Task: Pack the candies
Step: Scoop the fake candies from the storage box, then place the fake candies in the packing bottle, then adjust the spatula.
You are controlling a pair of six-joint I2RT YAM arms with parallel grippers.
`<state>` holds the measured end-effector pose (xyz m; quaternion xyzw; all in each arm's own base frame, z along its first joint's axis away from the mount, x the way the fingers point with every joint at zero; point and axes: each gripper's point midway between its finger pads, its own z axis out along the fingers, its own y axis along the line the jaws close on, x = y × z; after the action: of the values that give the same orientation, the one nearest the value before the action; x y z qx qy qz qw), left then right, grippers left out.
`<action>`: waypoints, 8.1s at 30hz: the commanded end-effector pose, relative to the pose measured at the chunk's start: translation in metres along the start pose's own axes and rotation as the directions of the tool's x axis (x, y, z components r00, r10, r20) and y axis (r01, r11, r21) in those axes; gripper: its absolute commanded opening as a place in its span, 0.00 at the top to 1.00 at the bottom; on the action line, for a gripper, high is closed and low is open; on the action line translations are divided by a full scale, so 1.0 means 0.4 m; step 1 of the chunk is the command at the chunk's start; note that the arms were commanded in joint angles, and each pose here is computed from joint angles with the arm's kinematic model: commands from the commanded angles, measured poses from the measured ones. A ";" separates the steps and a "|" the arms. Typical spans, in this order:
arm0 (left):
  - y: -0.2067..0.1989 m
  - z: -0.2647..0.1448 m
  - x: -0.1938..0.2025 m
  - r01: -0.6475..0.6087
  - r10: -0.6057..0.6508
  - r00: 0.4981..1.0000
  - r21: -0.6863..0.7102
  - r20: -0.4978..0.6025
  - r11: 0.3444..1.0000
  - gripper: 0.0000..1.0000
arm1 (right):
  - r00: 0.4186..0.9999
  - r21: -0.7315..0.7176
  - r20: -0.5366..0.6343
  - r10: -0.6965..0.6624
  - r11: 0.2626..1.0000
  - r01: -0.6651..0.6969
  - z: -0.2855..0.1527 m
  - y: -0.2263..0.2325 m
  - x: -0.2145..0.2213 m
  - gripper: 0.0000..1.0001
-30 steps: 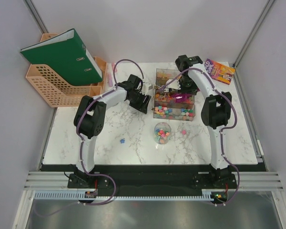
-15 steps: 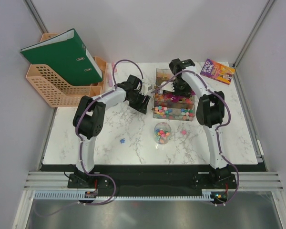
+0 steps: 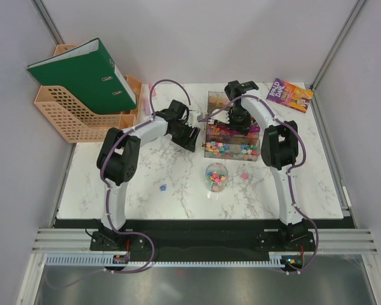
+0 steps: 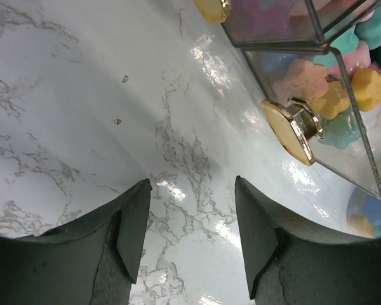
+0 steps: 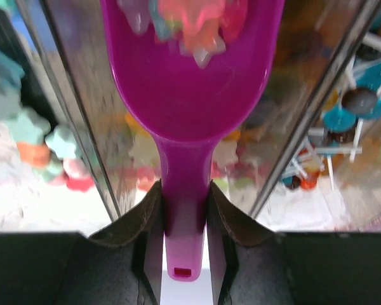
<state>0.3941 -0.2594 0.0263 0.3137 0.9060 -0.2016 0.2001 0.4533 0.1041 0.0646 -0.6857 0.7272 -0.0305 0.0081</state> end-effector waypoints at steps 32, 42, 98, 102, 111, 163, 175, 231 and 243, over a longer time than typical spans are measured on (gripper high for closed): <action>0.321 -0.146 0.069 0.003 -0.076 0.984 -0.415 -0.160 0.910 0.08 | 0.825 0.067 0.560 0.079 0.988 -0.140 -0.112 0.031 -0.076 1.00; 0.320 -0.168 0.050 -0.012 -0.055 0.988 -0.427 -0.143 0.904 0.09 | 0.809 0.061 0.579 0.097 0.985 -0.161 -0.137 0.073 -0.040 1.00; 0.234 -0.309 -0.085 0.004 0.011 1.000 -0.553 0.024 0.833 0.00 | 0.848 0.029 0.516 -0.123 0.992 0.126 -0.316 0.510 0.106 1.00; 0.226 -0.314 -0.084 0.010 0.009 0.999 -0.552 0.032 0.833 0.00 | 0.869 0.054 0.472 -0.149 0.989 0.140 -0.318 0.496 0.091 1.00; 0.215 -0.336 -0.097 0.033 0.004 0.998 -0.546 0.067 0.837 0.00 | 0.912 0.091 0.360 -0.197 0.980 0.176 -0.310 0.469 0.063 1.00; 0.117 -0.384 -0.164 0.085 -0.011 0.983 -0.405 0.181 0.910 0.00 | 0.960 0.233 -0.092 -0.263 0.932 0.278 -0.384 0.453 0.037 1.00; -0.153 -0.351 -0.103 0.049 -0.080 0.979 0.170 0.185 0.984 0.00 | 0.978 0.294 -0.052 -0.200 0.933 0.207 -0.420 0.457 0.030 1.00; -0.340 -0.418 -0.020 0.157 -0.250 0.965 0.944 -0.083 0.289 0.98 | 0.466 0.126 0.882 -0.067 0.987 -0.095 -0.484 0.575 -0.120 0.38; -0.345 -0.430 -0.020 0.150 -0.247 0.966 0.944 -0.076 0.293 0.98 | 0.446 0.066 0.895 -0.025 0.995 -0.076 -0.474 0.534 -0.132 0.46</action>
<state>0.2881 -0.2871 0.1749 0.2253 0.7054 -0.6714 0.0293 0.2321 0.1648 0.2222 -0.5772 0.6558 0.2742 0.4020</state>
